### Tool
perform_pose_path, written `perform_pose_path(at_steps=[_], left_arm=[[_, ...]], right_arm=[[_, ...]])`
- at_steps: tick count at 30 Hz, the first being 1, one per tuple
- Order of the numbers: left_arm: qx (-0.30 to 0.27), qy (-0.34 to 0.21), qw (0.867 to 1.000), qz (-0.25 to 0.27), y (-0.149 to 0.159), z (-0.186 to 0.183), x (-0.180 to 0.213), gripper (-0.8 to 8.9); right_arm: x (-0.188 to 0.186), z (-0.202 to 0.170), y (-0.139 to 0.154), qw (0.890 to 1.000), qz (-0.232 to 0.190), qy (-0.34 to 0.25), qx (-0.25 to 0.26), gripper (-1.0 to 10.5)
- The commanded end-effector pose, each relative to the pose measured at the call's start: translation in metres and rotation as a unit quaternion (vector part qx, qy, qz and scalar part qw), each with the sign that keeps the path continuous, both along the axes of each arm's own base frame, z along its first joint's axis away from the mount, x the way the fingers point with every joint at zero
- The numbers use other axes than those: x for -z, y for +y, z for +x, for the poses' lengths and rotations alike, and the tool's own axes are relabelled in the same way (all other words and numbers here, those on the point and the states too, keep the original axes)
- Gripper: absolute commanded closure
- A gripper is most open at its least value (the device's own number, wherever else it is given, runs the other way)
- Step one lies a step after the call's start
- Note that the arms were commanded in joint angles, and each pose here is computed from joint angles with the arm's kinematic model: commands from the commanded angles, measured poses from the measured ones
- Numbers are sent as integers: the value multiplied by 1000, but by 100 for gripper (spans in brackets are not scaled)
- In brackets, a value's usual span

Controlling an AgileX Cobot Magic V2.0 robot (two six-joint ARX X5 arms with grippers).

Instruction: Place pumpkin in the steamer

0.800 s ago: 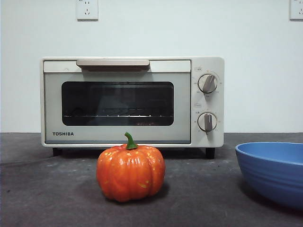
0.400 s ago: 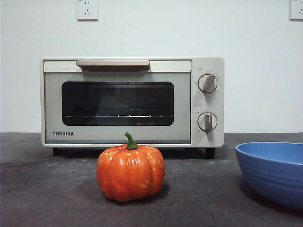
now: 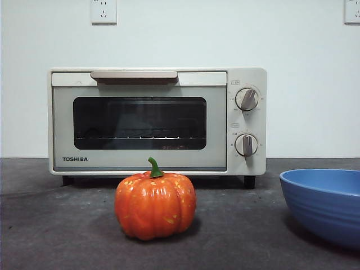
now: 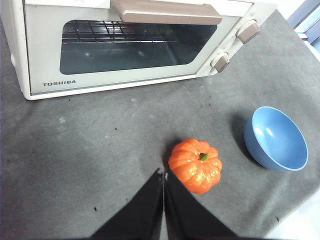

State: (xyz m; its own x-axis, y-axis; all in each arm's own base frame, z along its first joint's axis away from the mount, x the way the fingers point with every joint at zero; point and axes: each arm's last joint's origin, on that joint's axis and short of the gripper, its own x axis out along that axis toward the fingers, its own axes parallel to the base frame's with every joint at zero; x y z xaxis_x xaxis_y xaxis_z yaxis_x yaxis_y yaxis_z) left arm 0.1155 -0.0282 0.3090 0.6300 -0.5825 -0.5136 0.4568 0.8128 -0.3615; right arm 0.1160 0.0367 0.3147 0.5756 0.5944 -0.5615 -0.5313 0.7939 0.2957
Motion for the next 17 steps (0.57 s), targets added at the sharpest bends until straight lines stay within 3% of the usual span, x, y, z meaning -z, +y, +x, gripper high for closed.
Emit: perform_pose_path(at_steps=[1, 10, 17], left_arm=[[7, -17, 1000, 1, -1, 1, -7, 799], [7, -18, 1000, 1, -1, 1, -7, 799], [7, -18, 1000, 1, -1, 1, -7, 799]], right_arm=[[-9, 4, 6, 1000, 15, -3, -12, 513], [-24, 30, 41, 996, 14, 10, -88, 513], [-20, 50, 85, 989, -16, 20, -146, 513]])
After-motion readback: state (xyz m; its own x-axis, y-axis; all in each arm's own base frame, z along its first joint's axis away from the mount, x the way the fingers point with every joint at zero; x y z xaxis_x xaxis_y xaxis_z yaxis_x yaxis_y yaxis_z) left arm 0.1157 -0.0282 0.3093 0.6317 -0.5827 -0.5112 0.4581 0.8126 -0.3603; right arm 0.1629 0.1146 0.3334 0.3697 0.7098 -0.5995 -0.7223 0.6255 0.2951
